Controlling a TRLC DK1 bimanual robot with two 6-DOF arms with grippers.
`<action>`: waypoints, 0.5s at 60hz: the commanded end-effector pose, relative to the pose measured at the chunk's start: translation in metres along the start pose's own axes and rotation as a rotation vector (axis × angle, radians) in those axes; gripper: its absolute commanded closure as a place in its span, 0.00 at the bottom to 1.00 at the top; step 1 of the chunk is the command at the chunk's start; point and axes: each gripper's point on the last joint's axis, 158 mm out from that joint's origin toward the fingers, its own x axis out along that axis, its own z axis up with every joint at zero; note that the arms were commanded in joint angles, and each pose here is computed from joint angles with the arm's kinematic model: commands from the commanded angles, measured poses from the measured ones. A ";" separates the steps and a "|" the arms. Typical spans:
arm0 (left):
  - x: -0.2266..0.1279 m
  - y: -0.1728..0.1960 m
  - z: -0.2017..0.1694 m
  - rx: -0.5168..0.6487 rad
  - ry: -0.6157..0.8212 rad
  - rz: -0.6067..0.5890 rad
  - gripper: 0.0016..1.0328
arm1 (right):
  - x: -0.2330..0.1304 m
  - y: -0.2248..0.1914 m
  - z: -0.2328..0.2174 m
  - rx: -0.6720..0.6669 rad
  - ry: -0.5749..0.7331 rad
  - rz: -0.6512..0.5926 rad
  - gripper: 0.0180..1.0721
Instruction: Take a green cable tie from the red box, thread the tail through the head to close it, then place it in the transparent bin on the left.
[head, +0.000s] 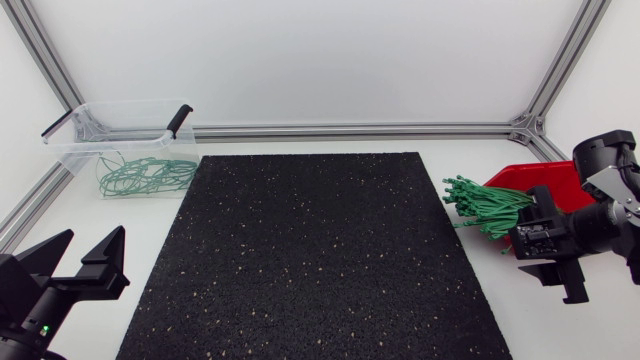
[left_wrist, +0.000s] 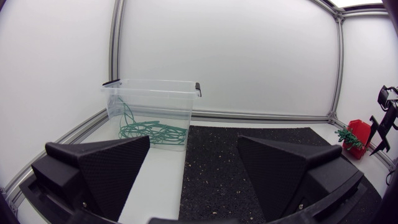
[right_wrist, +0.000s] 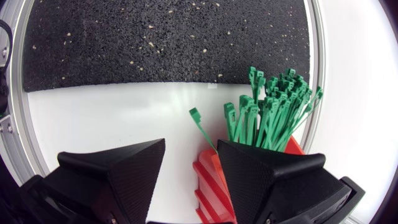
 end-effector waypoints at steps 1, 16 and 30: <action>0.002 0.004 -0.031 -0.012 0.090 0.016 0.05 | -0.004 0.005 0.001 -0.062 0.018 -0.018 0.30; 0.002 0.004 -0.031 -0.012 0.090 0.017 0.05 | -0.019 0.001 0.006 -0.110 0.024 -0.051 0.24; 0.002 0.004 -0.031 -0.012 0.090 0.017 0.05 | -0.009 0.015 0.012 -0.147 0.038 -0.011 0.24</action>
